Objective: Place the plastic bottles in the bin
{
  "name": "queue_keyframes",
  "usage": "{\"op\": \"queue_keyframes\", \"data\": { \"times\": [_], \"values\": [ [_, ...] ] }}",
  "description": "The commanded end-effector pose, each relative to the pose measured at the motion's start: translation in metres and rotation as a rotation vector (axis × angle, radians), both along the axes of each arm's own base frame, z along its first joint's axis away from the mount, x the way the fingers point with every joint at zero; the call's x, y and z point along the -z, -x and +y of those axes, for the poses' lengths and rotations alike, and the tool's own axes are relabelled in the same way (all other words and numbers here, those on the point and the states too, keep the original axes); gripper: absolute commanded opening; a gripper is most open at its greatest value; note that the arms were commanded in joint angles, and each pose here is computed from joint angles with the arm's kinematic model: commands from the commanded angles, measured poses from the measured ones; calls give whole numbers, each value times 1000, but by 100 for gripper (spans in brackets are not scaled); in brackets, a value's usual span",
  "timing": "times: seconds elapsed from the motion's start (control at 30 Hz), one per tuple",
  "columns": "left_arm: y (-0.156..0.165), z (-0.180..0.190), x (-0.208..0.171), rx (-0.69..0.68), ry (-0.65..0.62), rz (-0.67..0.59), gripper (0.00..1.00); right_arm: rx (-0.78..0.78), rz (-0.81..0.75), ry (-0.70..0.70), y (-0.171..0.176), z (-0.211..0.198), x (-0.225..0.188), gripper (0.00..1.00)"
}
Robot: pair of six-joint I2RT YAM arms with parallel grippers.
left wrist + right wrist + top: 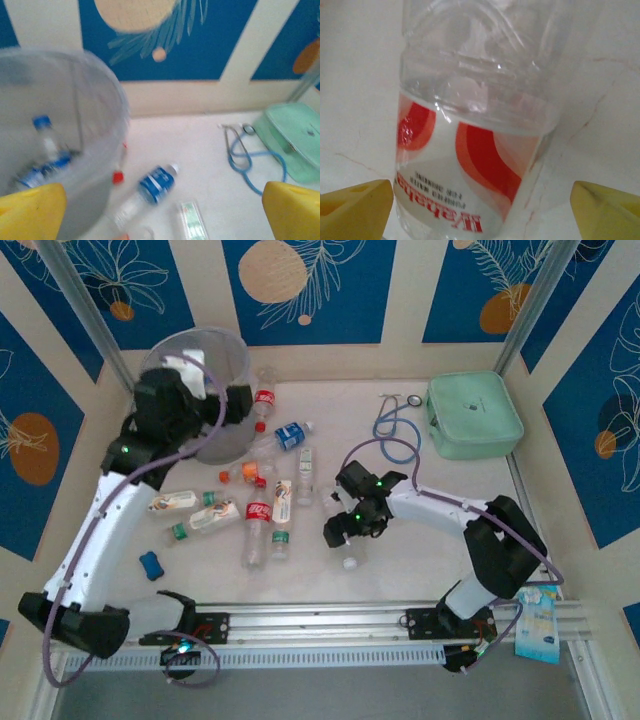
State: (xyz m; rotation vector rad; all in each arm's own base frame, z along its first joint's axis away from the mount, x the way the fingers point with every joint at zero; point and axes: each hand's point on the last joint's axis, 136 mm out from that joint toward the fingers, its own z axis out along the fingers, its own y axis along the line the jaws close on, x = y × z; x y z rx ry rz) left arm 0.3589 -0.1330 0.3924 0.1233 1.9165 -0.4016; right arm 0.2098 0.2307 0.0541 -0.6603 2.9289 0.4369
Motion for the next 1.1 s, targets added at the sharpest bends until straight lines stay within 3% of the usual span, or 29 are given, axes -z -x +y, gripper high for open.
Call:
{"op": "queue_keyframes", "data": {
  "times": [0.0, 0.3, 0.4, 0.5, 0.67, 0.77, 0.93, 1.07],
  "values": [
    [18, -20, 3, 37, 150, 6, 100, 63, -27, -21, -15, 1, 3, 90],
    [31, -88, 126, 118, 266, 260, 100, 139, -21, -22, -30, -11, 9, 81],
    [31, -99, 149, 117, 305, 279, 100, 156, -56, -23, -34, -17, 4, 71],
    [32, -101, 157, 109, 347, 273, 100, 181, -112, -47, -43, -24, -10, 63],
    [38, -110, 159, 167, 352, 284, 100, 217, -199, -126, -63, -34, -46, 59],
    [44, -113, 148, 212, 395, 239, 100, 228, -261, -227, -75, -34, -68, 56],
    [51, -128, 134, 310, 439, 223, 100, 154, -373, -560, -81, -1, -117, 52],
    [53, -135, 120, 362, 474, 200, 100, 43, -432, -653, -71, 20, -138, 51]
  ]
}}
